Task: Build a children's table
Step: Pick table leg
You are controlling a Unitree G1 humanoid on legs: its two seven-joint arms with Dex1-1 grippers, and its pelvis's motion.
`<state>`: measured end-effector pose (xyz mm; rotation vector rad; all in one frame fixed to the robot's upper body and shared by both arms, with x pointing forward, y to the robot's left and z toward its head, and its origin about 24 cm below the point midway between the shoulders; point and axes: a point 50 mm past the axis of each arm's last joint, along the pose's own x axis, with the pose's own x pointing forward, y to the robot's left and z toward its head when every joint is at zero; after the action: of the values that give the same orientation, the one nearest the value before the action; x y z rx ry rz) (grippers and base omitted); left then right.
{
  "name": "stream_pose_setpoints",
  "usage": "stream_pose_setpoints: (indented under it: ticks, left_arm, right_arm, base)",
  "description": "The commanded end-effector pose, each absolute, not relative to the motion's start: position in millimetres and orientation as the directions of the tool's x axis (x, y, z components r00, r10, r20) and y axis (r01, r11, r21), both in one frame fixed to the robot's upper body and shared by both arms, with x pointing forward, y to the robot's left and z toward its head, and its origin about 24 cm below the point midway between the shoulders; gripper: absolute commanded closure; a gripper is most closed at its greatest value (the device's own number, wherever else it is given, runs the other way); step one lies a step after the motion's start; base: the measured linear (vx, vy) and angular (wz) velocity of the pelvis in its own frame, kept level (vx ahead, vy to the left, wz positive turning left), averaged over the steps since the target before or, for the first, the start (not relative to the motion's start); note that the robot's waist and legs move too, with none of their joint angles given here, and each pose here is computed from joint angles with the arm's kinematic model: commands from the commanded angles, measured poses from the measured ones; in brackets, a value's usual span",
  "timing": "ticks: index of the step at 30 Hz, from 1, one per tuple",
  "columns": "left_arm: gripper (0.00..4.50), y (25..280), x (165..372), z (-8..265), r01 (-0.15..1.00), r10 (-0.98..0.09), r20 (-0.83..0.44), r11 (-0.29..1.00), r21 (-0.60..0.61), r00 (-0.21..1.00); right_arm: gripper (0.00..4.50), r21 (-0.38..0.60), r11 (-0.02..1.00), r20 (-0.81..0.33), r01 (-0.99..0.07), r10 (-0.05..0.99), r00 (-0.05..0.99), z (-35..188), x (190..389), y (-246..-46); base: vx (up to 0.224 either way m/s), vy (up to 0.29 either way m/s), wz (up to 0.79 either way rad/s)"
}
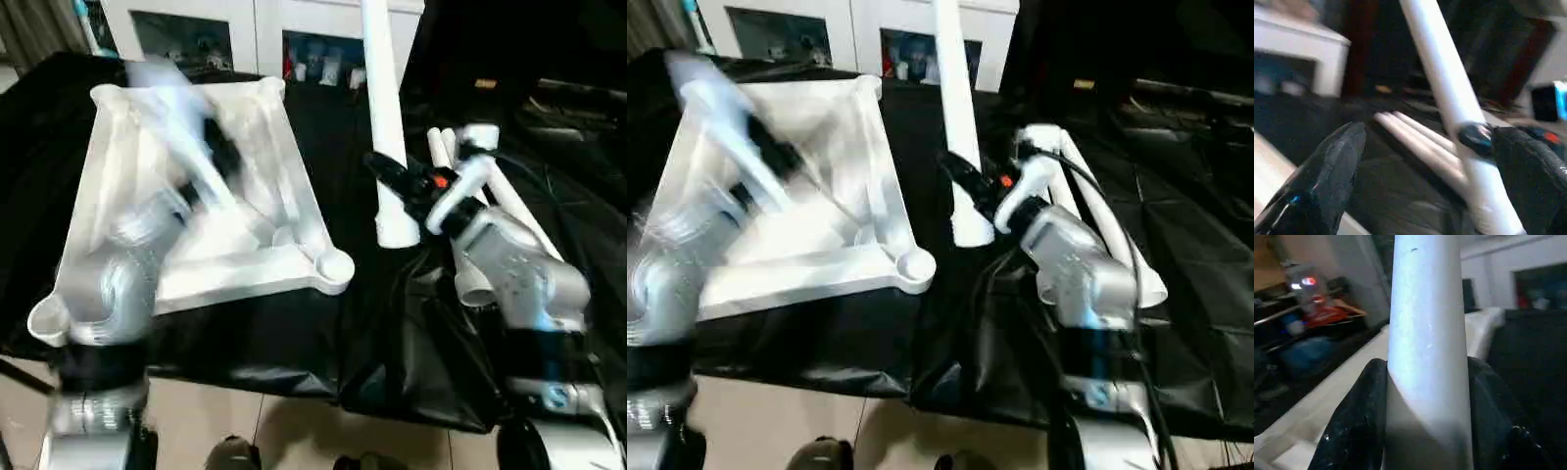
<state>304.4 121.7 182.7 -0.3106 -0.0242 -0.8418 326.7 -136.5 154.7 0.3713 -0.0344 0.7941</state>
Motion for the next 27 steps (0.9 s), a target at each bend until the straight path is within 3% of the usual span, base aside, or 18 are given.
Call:
stream_pose_setpoints:
  ticks: [1, 4, 9, 15, 18, 21, 27]
  left_arm:
    - [0.00, 116, 304, 195, 0.742, -0.736, 0.175, 0.581, -0.333, 0.655]
    - [0.00, 110, 309, 208, 0.742, -0.723, 0.246, 0.515, -0.430, 0.645]
    - [0.00, 106, 307, 218, 0.757, -0.754, 0.302, 0.370, -0.538, 0.583]
    - [0.00, 101, 309, 207, 0.710, -0.761, 0.217, 0.406, -0.575, 0.611]
    - [0.00, 106, 317, 202, 0.637, -0.704, 0.154, 0.499, -0.587, 0.693]
    - [0.00, 109, 319, 202, 0.607, -0.681, 0.147, 0.508, -0.610, 0.718]
    - [0.68, 112, 320, 207, 0.602, -0.664, 0.169, 0.504, -0.619, 0.729]
  right_arm:
    - [2.67, 0.277, 0.577, 0.217, -0.768, 0.741, 0.635, 166, 318.1, -132.4]
    - [2.67, 0.264, 0.521, 0.234, -0.812, 0.782, 0.577, 168, 310.0, -128.5]
    - [2.67, 0.224, 0.518, 0.199, -0.826, 0.805, 0.559, 163, 306.3, -122.1]
    - [2.67, 0.175, 0.480, 0.171, -0.859, 0.845, 0.507, 162, 297.9, -110.4]
    - [2.67, 0.164, 0.461, 0.161, -0.872, 0.860, 0.484, 160, 294.0, -104.2]
    - [2.67, 0.159, 0.461, 0.153, -0.873, 0.862, 0.483, 159, 293.1, -102.3]
    - [2.67, 0.146, 0.479, 0.116, -0.865, 0.861, 0.496, 153, 292.9, -100.7]
  base:
    - [0.000, 0.000, 0.00]
    - [0.000, 0.000, 0.00]
    - [0.000, 0.000, 0.00]
    - [0.000, 0.000, 0.00]
    - [0.000, 0.000, 0.00]
    - [0.000, 0.000, 0.00]
    - [0.000, 0.000, 0.00]
